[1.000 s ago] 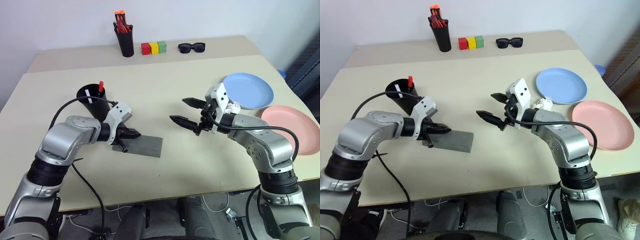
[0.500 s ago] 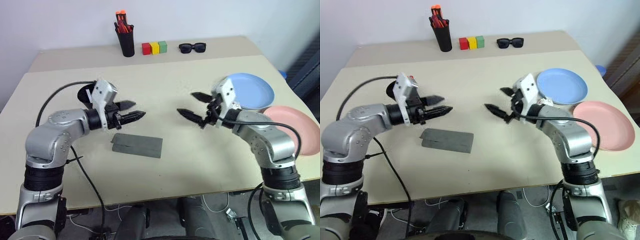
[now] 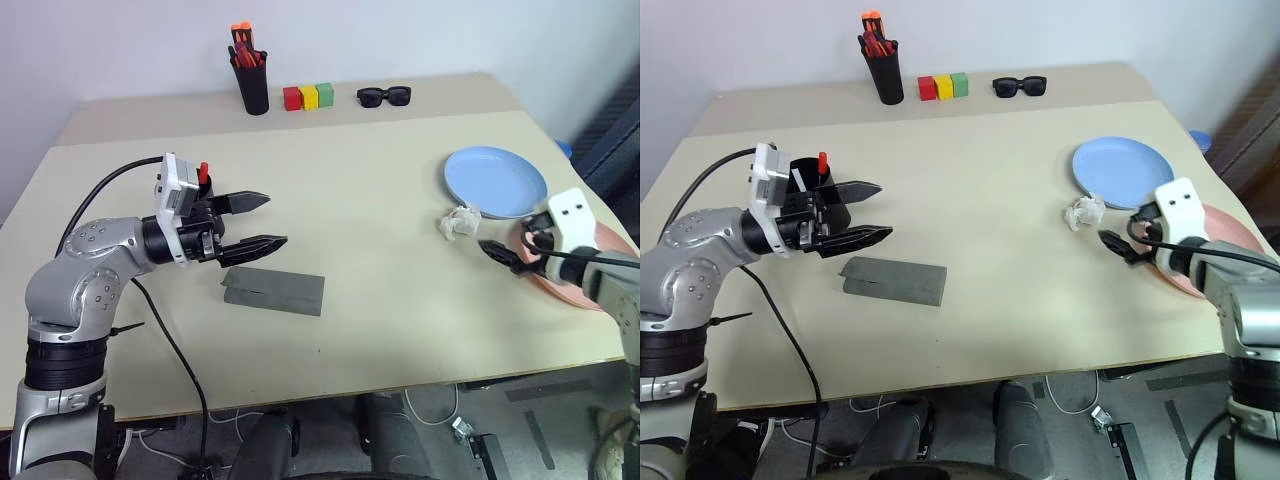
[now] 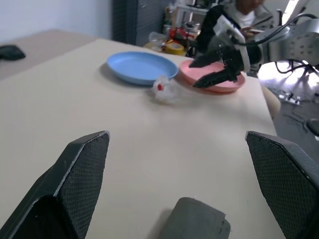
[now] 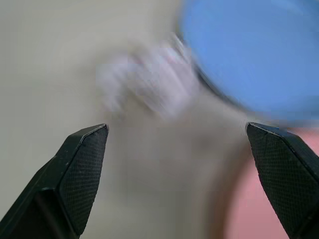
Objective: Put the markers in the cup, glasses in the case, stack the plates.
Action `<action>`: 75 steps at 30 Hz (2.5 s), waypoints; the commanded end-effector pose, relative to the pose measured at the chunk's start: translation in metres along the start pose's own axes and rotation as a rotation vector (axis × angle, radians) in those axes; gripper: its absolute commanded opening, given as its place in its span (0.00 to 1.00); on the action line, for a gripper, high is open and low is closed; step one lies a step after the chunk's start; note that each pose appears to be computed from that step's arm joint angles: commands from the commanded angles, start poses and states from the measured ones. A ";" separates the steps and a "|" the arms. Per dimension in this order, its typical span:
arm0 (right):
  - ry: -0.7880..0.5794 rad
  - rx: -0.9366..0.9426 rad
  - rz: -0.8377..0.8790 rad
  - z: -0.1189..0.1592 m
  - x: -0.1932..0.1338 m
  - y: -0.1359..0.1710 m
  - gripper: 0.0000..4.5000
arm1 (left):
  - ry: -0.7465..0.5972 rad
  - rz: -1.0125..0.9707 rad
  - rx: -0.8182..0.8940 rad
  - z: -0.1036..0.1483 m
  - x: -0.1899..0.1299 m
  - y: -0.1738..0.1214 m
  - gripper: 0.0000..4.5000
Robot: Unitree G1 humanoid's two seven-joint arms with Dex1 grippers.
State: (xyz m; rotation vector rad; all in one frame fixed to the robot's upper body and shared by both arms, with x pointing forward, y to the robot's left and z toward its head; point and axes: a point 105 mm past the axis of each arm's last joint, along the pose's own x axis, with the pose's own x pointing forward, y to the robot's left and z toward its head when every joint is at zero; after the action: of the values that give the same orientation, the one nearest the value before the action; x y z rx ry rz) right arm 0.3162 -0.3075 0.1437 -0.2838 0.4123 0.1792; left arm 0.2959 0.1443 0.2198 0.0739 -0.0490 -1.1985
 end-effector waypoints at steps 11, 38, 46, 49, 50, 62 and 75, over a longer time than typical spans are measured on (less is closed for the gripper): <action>0.177 0.083 -0.215 -0.037 -0.003 -0.037 0.48 | -0.002 -0.022 0.060 0.009 0.004 -0.002 1.00; -0.278 -0.128 -0.040 0.104 0.092 0.000 0.01 | -0.040 0.095 0.082 0.015 0.001 -0.004 1.00; -0.315 -0.096 -0.059 0.114 0.095 -0.002 0.75 | -0.039 0.131 0.065 0.012 -0.006 -0.008 1.00; -0.379 0.006 -0.019 0.126 0.086 -0.003 0.75 | -0.040 0.135 0.069 0.012 -0.006 -0.008 1.00; -0.395 0.042 0.019 0.129 0.082 0.000 0.75 | -0.045 0.133 0.063 0.012 -0.006 -0.008 1.00; -0.235 -0.103 0.231 0.067 0.060 0.048 0.75 | -0.062 0.090 0.061 0.013 0.003 -0.007 1.00; -0.152 -0.102 0.114 0.040 0.088 0.036 0.75 | -0.050 0.093 0.062 0.014 0.002 -0.008 1.00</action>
State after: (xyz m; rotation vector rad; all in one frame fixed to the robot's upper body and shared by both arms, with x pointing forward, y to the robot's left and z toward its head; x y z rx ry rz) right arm 0.3955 -0.2541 0.1197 -0.3147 0.3182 0.3339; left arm 0.2931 0.1393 0.2231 0.0626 -0.0939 -1.1014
